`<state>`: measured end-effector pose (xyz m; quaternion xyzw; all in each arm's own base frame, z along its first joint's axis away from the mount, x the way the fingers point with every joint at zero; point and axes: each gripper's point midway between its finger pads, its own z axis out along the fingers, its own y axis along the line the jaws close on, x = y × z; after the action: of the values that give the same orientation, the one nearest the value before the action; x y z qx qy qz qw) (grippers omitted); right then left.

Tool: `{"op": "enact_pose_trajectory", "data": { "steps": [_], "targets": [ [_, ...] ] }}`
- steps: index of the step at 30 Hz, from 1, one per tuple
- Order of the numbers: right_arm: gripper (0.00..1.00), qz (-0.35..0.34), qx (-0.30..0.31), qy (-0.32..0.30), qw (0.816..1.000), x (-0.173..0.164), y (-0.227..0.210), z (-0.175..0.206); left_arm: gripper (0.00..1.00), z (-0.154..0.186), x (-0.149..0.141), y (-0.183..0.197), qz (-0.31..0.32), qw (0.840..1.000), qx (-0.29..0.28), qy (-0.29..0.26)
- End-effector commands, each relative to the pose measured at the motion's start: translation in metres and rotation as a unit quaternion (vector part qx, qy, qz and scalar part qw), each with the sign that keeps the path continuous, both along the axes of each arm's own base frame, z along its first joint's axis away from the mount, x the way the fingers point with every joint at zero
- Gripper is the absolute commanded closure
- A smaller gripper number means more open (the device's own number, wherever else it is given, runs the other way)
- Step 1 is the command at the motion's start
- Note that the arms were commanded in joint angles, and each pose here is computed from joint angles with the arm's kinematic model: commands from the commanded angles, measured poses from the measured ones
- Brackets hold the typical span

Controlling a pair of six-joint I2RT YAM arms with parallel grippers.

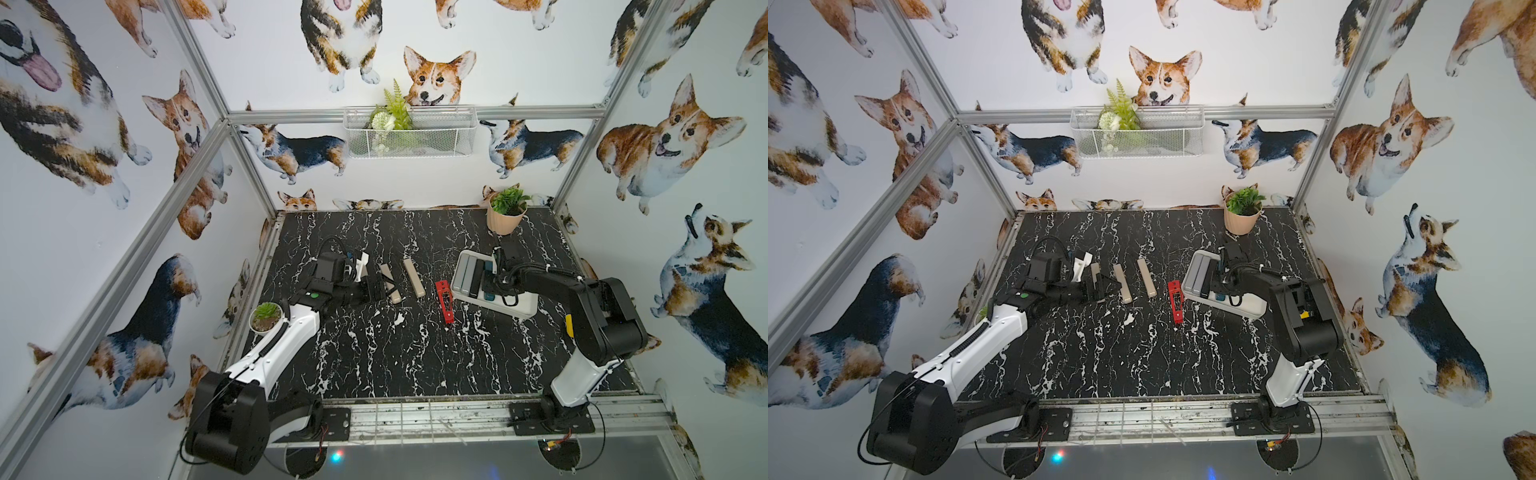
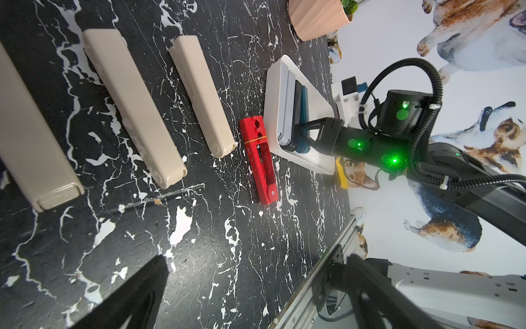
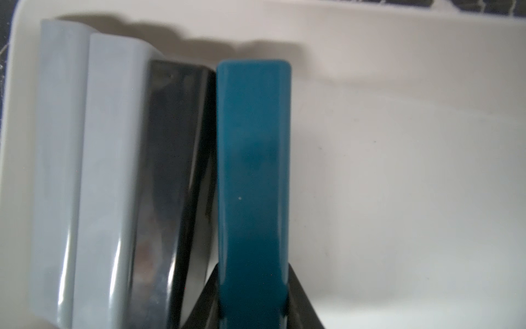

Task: Put the pruning pliers into the storage box
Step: Place the pruning pliers in the storage box.

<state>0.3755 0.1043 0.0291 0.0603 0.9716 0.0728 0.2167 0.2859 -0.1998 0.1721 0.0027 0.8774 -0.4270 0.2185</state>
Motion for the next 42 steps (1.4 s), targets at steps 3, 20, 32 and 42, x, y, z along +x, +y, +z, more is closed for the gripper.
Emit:
{"op": "enact_pose_trajectory", "data": {
  "steps": [3,20,32,42],
  "targets": [
    [0.86,0.002,0.000,-0.012,1.000,0.006,0.001,0.003,0.00,0.004,0.001,-0.001,-0.002,1.000,-0.004,-0.011],
    [0.52,0.005,0.010,-0.029,1.000,0.008,0.003,0.016,0.00,0.002,0.000,-0.001,-0.002,1.000,-0.007,-0.009],
    [0.50,-0.002,0.011,-0.068,0.998,0.003,-0.003,0.050,0.00,0.001,-0.001,0.000,0.000,1.000,-0.008,-0.008],
    [0.85,-0.015,-0.007,-0.052,0.998,0.001,-0.013,0.038,0.00,0.000,-0.002,-0.001,0.001,1.000,-0.010,-0.007]
  ]
}}
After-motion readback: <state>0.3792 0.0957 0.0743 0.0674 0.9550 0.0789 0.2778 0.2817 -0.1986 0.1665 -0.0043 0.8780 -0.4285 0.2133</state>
